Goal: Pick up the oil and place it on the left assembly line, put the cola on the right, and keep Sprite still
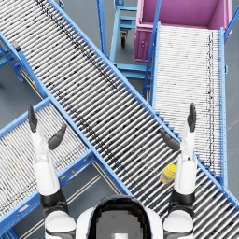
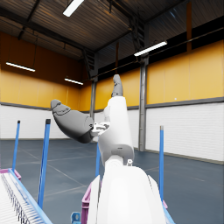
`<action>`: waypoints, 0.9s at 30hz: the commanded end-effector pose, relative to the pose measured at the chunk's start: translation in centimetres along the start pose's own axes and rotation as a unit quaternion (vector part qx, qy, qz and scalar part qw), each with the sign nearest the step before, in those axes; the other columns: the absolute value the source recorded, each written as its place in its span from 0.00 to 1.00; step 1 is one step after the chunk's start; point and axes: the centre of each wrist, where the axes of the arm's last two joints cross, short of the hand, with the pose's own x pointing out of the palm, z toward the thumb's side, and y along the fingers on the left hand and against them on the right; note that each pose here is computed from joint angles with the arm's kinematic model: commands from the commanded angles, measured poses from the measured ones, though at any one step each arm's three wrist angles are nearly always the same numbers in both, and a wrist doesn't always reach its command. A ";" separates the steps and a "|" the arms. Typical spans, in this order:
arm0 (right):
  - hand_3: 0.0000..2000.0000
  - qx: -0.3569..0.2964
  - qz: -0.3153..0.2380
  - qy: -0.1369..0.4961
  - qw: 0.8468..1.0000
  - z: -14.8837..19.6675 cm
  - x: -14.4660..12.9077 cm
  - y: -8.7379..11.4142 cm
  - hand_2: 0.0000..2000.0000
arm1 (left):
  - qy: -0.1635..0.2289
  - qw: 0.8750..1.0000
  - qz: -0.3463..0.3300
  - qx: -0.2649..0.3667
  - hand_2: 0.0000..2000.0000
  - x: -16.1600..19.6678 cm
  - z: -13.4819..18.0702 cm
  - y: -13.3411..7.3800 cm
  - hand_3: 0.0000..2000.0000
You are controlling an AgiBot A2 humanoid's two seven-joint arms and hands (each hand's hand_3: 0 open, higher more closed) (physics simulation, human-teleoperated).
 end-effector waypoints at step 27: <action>0.00 -0.006 -0.011 -0.004 1.000 0.2 -0.2 -0.2 0.00 | -0.003 1.000 0.006 0.011 0.00 -0.1 0.4 0.6 0.00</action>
